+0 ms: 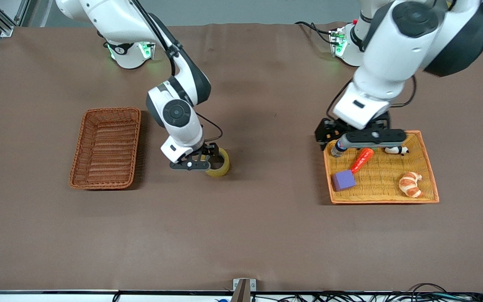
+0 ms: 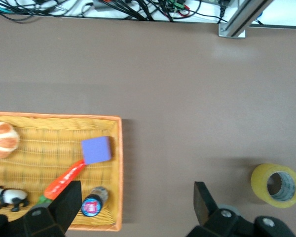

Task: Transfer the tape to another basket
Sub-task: 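Grasp the tape with the right gripper while the left gripper withdraws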

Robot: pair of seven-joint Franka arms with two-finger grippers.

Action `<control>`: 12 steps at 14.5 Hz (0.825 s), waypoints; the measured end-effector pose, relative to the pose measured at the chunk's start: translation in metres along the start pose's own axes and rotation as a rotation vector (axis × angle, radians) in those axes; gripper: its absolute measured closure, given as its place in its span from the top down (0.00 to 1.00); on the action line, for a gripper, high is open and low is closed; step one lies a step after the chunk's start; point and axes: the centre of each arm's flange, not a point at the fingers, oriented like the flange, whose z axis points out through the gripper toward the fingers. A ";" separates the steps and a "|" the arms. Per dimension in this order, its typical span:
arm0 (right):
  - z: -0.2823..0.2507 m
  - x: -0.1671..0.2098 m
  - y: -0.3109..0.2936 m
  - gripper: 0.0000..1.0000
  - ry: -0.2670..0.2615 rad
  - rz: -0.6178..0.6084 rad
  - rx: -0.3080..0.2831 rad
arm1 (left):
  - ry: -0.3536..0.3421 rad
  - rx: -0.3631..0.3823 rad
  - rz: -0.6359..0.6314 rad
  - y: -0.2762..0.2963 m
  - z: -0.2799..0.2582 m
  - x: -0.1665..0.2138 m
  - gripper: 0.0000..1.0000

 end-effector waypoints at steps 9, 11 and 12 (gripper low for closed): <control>0.062 0.001 -0.004 1.00 0.027 -0.017 -0.021 | -0.014 0.039 0.027 -0.079 -0.064 0.003 1.00; 0.066 0.001 -0.003 0.97 0.037 -0.016 -0.018 | -0.051 -0.003 -0.003 -0.106 -0.061 0.008 0.98; 0.067 0.001 -0.003 0.88 0.039 -0.013 -0.018 | -0.063 -0.012 -0.002 -0.119 -0.058 0.009 0.98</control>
